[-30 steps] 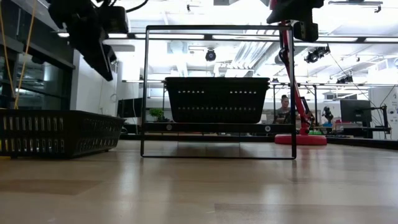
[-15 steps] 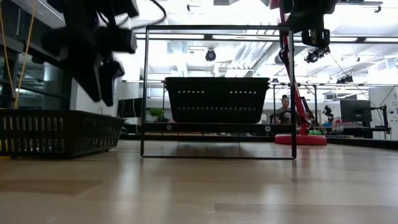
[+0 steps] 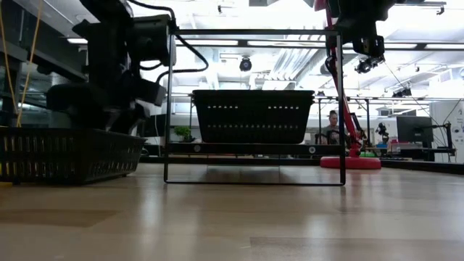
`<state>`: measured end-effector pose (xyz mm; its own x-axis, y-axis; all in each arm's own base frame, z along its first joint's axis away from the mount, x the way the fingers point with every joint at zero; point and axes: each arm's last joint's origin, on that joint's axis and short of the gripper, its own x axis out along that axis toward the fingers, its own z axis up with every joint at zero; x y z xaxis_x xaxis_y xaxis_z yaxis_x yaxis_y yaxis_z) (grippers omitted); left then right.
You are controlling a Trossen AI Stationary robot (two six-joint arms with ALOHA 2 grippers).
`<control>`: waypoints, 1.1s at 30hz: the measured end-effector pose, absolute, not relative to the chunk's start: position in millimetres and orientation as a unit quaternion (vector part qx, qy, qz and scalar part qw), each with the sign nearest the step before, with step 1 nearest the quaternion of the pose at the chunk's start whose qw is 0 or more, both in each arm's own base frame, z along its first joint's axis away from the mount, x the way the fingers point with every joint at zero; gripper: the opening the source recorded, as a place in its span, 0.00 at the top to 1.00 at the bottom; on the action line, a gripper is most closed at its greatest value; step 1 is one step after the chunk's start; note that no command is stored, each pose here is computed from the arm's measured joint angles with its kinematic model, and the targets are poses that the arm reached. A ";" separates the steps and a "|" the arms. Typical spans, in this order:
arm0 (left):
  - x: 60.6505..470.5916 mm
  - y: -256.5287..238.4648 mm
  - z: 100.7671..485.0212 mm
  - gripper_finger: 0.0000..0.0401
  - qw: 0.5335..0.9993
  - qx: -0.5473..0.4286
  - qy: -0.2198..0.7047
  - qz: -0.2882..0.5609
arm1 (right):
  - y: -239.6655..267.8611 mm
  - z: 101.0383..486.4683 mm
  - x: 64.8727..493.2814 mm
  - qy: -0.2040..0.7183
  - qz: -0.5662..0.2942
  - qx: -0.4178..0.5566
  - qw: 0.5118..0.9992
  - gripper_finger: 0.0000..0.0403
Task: Stack baskets on shelf by color
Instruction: Put the black bin on the shelf
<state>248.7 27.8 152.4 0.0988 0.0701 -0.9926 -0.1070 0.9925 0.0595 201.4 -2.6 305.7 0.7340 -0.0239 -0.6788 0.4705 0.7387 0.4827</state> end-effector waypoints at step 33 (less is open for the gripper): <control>219.3 137.3 343.3 1.00 0.822 -0.077 0.312 0.469 | -7.4 306.1 201.0 0.312 -0.204 0.291 0.881 1.00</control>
<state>219.3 137.3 343.3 0.3643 0.7238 -0.5860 -0.8201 0.5475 0.1664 201.0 -7.4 306.1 0.7220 -0.1773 -0.6688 0.5403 0.7482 0.3850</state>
